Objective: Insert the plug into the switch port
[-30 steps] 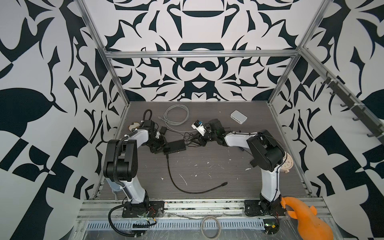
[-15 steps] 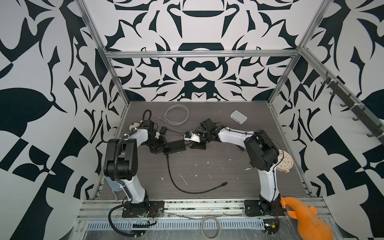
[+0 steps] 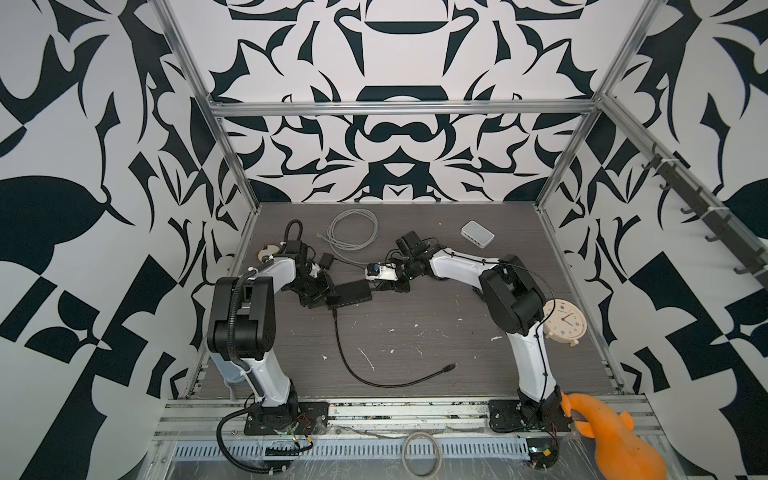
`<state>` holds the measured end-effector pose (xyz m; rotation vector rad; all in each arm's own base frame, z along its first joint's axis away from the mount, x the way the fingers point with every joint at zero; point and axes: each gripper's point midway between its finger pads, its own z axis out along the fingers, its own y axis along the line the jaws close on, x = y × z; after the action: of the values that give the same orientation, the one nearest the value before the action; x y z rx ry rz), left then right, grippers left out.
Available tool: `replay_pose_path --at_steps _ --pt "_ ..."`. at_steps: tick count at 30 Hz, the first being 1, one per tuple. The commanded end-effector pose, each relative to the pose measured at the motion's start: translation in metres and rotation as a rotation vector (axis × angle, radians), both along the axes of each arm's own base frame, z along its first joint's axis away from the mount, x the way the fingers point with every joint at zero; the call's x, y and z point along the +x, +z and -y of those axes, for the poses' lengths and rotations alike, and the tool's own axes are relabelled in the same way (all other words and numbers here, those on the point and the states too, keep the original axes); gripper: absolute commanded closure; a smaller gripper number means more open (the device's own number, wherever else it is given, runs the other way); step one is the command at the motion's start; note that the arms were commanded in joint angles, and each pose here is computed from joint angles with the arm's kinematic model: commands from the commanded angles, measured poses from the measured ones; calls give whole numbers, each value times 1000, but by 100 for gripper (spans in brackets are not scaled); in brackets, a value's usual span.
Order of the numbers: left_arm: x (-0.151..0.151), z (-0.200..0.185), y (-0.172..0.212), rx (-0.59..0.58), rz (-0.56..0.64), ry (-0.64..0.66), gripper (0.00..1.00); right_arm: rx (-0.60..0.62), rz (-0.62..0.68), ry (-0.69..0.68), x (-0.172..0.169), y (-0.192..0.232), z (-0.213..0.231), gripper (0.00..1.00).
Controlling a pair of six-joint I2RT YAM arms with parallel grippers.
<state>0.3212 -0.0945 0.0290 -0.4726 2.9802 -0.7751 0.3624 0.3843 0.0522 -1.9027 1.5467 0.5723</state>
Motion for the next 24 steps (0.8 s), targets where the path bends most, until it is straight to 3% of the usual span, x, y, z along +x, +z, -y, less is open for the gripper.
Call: replay_pose_path --at_steps 1,10,19,24 --pt "-48 -15 -29 98 -221 -12 46 -2 26 68 -4 3 -9 69" --pt "-48 -15 -28 95 -219 -18 46 -56 48 117 -11 -9 -13 73" --pt "-45 -12 -28 81 -212 -30 47 -55 61 139 -17 -11 -19 99" --pt "-40 -9 -28 66 -205 -45 48 -18 51 172 -27 -2 -24 100"
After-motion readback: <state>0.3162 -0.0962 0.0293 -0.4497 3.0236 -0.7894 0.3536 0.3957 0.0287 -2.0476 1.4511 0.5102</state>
